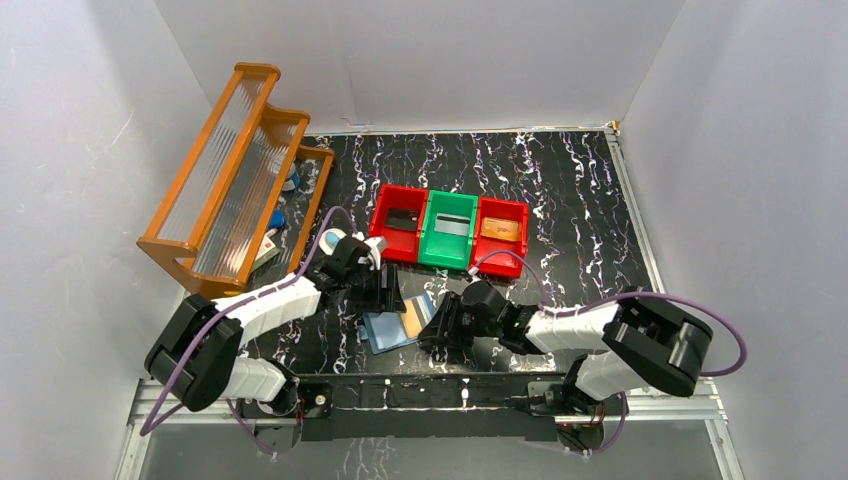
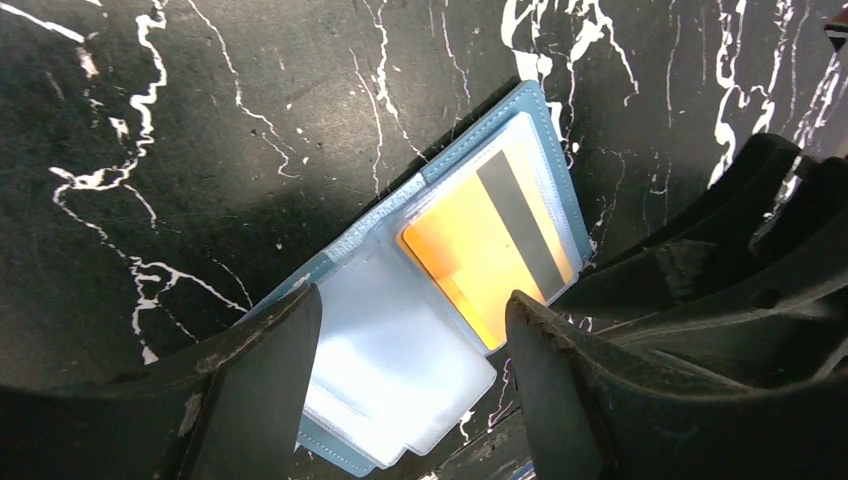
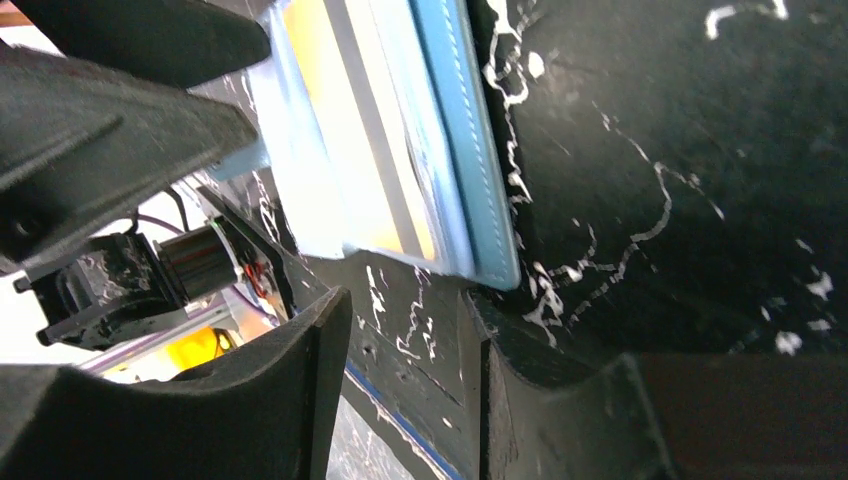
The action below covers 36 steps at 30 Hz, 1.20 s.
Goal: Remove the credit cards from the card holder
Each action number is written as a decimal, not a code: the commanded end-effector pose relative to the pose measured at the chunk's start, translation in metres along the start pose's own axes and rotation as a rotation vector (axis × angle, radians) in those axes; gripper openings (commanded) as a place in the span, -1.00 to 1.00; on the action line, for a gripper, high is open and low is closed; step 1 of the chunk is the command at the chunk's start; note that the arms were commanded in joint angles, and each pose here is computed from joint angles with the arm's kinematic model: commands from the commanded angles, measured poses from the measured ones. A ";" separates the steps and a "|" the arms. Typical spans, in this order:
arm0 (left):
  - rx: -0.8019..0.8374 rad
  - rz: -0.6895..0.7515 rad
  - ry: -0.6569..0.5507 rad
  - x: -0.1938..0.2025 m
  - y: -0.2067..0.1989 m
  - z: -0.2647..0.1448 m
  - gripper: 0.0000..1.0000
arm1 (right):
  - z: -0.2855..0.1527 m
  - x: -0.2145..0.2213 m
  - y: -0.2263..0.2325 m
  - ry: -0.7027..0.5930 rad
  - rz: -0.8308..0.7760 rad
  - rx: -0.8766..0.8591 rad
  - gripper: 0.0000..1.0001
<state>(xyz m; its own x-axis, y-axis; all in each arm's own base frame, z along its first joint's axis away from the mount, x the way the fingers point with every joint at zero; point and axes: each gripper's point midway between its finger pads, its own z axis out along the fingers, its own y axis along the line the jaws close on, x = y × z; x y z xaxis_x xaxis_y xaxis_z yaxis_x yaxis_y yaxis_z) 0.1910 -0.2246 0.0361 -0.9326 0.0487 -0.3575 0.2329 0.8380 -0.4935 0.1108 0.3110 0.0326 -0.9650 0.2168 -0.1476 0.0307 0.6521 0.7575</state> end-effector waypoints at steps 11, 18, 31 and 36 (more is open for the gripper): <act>0.157 -0.140 0.070 0.066 -0.021 -0.020 0.12 | 0.019 -0.069 0.006 -0.044 -0.050 0.036 0.09; -0.011 -0.108 -0.165 0.023 -0.013 -0.056 0.45 | 0.008 -0.079 0.004 -0.073 -0.058 0.098 0.10; -0.101 -0.066 -0.055 0.024 0.006 -0.014 0.61 | 0.004 -0.059 0.004 -0.061 -0.007 0.065 0.12; 0.048 -0.106 -0.026 0.041 -0.010 -0.010 0.52 | 0.014 -0.059 0.005 -0.041 -0.003 0.056 0.13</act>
<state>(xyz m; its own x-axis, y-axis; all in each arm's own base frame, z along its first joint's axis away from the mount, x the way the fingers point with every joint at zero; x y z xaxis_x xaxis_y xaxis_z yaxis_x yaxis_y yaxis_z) 0.1673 -0.2118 0.0339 -0.9268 -0.0572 -0.3712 0.1253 0.8846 -0.4491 0.1634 0.2999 0.0338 -0.9569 0.2343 -0.1715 0.0503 0.7155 0.6968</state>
